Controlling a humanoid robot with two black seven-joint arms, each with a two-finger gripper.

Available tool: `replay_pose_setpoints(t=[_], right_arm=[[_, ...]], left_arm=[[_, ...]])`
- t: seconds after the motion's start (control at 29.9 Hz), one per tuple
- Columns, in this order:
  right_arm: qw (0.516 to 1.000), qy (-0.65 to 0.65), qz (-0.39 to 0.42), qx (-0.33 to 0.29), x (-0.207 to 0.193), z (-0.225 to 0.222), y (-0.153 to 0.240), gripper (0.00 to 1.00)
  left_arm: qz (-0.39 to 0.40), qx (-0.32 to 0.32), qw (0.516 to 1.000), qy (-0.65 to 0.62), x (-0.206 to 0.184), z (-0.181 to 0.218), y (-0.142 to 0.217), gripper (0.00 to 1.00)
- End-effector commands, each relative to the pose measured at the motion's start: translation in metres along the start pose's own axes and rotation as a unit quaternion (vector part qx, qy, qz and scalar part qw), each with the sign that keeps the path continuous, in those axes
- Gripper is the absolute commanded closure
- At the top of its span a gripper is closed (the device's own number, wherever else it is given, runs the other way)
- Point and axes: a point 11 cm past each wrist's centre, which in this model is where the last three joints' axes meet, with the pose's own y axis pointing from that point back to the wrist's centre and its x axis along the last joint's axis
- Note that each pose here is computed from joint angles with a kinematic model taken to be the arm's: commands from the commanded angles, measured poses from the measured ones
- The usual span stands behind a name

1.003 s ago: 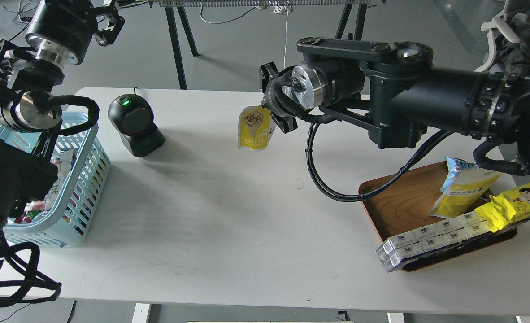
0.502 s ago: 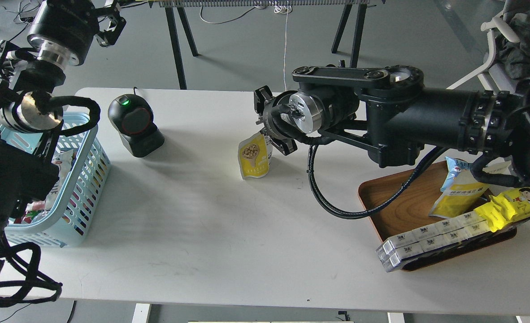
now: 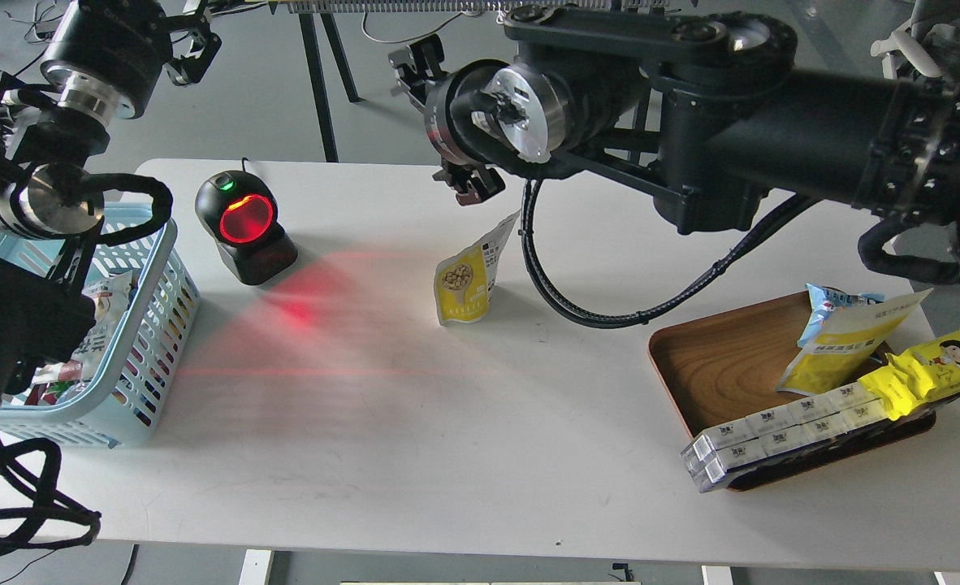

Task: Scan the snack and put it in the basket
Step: 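Open the right gripper and withdraw the right arm upward, then reach the left gripper toward the upright yellow packet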

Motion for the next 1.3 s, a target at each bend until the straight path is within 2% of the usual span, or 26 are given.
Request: replay_pose_setpoints(t=[0.0, 0.03, 0.13, 0.33, 0.5, 0.7, 0.94, 1.14, 1.27], right_arm=[[0.998, 0.014, -0.051, 0.027, -0.019, -0.022, 0.014, 0.03], [0.998, 0.007, -0.059, 0.036, -0.014, -0.028, 0.019, 0.03], [0.994, -0.042, -0.044, 0.089, 0.044, -0.052, 0.046, 0.02], [0.97, -0.181, -0.005, 0.164, 0.165, -0.049, 0.096, 0.03], [0.939, -0.276, -0.021, 0.206, 0.24, -0.003, 0.113, 0.03], [0.889, -0.378, -0.027, 0.256, 0.29, 0.074, 0.104, 0.03], [0.832, -0.463, -0.031, 0.302, 0.315, 0.14, 0.101, 0.03], [0.824, -0.485, -0.022, 0.291, 0.314, 0.168, 0.09, 0.02], [0.817, -0.499, 0.005, 0.29, 0.333, 0.199, 0.086, 0.02]], left_arm=[[-0.003, -0.004, 1.0, -0.025, 0.003, 0.019, -0.002, 0.0], [-0.003, -0.002, 0.999, -0.036, 0.004, 0.024, -0.002, 0.0], [-0.015, 0.018, 0.994, -0.107, 0.004, 0.041, -0.006, 0.0], [-0.03, 0.084, 0.945, -0.314, 0.021, 0.074, 0.004, 0.0], [-0.066, 0.104, 0.904, -0.41, 0.019, 0.135, 0.027, 0.0], [-0.118, 0.132, 0.828, -0.532, -0.019, 0.168, 0.054, 0.0], [-0.221, 0.139, 0.759, -0.596, -0.087, 0.15, 0.08, 0.0], [-0.274, 0.171, 0.655, -0.683, -0.093, 0.097, 0.088, 0.0], [-0.303, 0.156, 0.568, -0.749, -0.102, 0.058, 0.079, 0.0]])
